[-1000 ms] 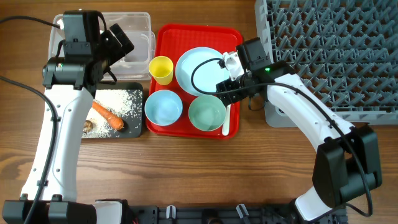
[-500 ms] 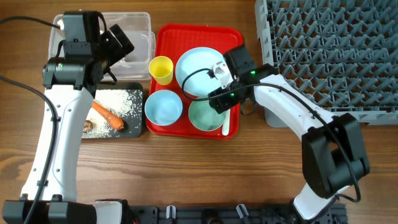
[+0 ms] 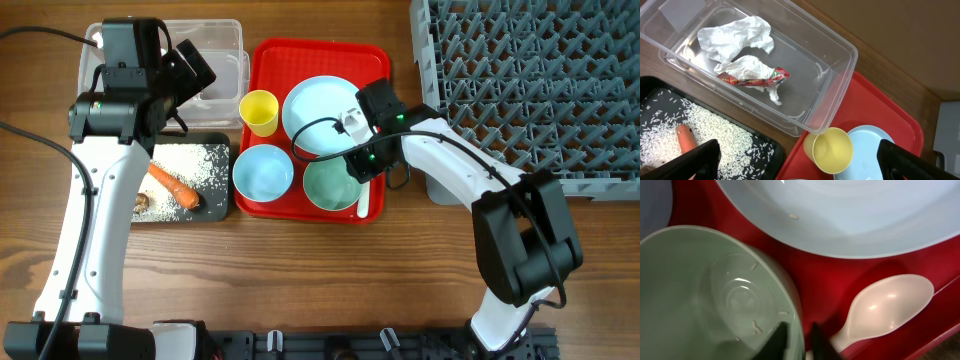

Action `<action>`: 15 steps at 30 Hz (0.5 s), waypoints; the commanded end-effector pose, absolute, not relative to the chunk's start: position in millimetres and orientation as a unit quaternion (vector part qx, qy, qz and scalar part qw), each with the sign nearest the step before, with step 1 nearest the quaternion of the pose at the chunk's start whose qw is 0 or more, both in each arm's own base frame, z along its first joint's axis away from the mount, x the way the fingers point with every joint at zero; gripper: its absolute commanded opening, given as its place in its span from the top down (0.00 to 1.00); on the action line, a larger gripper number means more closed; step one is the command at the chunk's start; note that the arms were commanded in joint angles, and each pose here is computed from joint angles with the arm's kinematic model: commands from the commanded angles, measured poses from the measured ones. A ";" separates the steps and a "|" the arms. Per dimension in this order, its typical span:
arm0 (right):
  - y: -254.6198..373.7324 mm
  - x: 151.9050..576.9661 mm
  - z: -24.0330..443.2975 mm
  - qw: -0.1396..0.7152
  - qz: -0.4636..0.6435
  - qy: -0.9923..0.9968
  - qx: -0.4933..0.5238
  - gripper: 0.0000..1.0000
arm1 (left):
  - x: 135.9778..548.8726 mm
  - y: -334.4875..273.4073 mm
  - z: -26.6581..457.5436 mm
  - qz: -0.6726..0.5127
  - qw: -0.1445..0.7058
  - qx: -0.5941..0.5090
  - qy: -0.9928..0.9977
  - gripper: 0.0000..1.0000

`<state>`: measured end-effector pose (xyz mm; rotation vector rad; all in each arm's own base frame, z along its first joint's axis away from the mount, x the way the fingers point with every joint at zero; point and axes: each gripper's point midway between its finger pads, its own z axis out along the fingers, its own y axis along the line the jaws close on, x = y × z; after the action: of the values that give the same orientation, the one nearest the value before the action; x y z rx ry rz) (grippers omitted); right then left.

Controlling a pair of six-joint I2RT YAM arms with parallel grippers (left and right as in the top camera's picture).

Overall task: Sort waste into correct bins and load items into the dishwasher rack
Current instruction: 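Grasp the pale green bowl rim with the right gripper, then carry the green bowl into the dish rack and release it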

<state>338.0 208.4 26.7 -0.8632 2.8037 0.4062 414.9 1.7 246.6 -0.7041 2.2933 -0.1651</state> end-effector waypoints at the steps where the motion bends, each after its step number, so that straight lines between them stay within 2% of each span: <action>1: 210.2 341.6 21.8 0.091 0.140 0.949 -0.268 0.96 | 414.9 6.4 246.1 -0.059 0.361 -0.281 0.887 0.00; 6: 214.1 349.7 38.5 0.109 0.145 0.950 -0.254 0.96 | 415.1 6.1 246.2 -0.060 0.362 -0.281 0.887 0.00; 10: 213.8 362.9 80.6 0.160 0.145 0.945 -0.246 0.96 | 415.0 6.3 246.1 -0.059 0.361 -0.281 0.887 0.00; 12: 202.9 373.5 109.7 0.203 0.123 0.943 -0.232 0.96 | 415.0 6.1 246.1 -0.060 0.361 -0.280 0.887 0.00; 15: 165.8 398.6 158.0 0.295 0.049 0.943 -0.147 0.96 | 415.0 6.1 246.1 -0.060 0.361 -0.280 0.887 0.00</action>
<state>365.0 200.2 89.7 -0.6514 2.6805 0.3284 414.9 1.7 246.6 -0.7041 2.2933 -0.1651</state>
